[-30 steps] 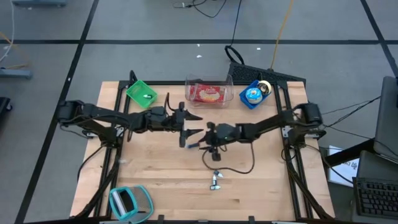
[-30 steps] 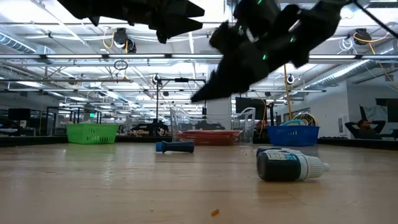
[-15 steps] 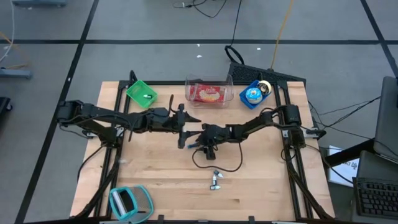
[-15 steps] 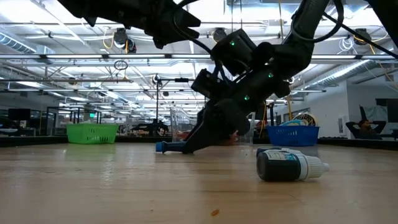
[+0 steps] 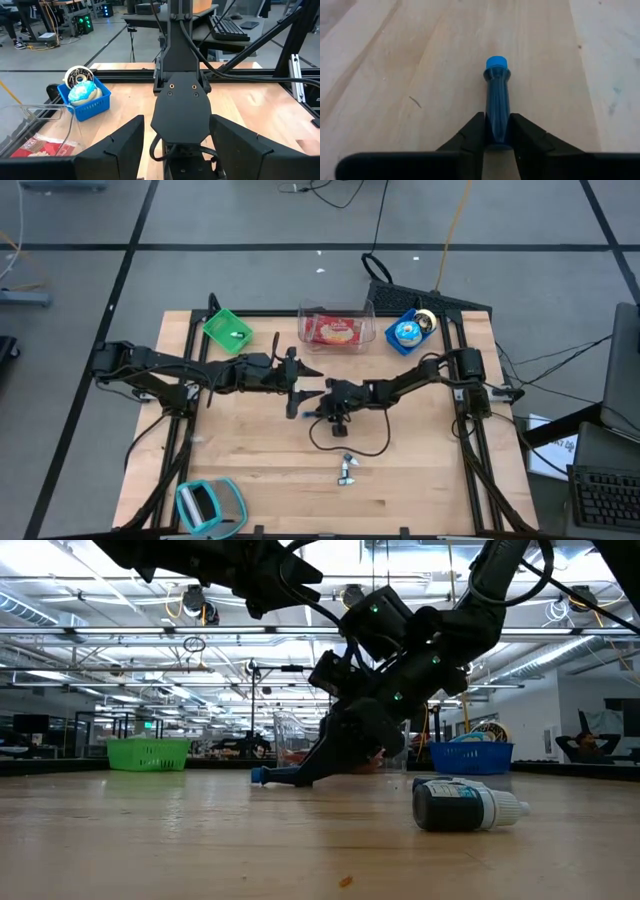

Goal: Pick & Place Food Item
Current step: Put the blue food coloring bottle into the green bin

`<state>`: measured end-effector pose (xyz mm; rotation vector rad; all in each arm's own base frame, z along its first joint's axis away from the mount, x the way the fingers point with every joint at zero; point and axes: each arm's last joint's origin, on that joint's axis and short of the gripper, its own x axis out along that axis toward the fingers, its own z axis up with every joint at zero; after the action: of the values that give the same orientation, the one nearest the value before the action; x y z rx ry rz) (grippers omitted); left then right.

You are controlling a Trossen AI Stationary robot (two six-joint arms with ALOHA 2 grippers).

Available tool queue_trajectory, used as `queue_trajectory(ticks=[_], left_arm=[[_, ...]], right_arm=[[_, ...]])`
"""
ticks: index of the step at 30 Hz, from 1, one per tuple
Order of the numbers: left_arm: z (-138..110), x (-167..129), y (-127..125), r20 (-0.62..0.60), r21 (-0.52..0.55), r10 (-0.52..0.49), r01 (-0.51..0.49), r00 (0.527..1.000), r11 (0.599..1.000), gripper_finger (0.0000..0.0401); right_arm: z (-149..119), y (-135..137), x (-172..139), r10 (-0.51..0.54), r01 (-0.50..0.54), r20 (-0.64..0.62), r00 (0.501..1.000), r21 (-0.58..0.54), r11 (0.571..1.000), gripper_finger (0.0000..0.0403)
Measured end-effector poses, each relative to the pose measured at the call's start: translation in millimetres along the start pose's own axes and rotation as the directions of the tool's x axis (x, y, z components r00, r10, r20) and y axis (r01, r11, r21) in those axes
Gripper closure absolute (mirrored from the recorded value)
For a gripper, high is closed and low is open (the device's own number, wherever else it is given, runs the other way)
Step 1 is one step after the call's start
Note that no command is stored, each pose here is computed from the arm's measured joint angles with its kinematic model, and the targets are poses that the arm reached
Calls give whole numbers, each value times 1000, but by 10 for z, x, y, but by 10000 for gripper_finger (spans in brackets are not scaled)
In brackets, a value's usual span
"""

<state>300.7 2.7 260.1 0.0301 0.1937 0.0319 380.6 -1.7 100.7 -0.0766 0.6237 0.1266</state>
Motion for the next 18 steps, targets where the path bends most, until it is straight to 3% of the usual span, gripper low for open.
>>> queue_trajectory(ticks=[10, 18], left_arm=[[2, 0, 0, 3, 0, 0, 0, 1000, 1000, 174], [3, 0, 0, 3, -4, 0, 0, 1000, 1000, 173]], right_arm=[[259, -10, -455, -72, 72, -62, 995, -5, 997, 322], [103, 0, -1035, -122, 123, -18, 992, 62, 990, 337]])
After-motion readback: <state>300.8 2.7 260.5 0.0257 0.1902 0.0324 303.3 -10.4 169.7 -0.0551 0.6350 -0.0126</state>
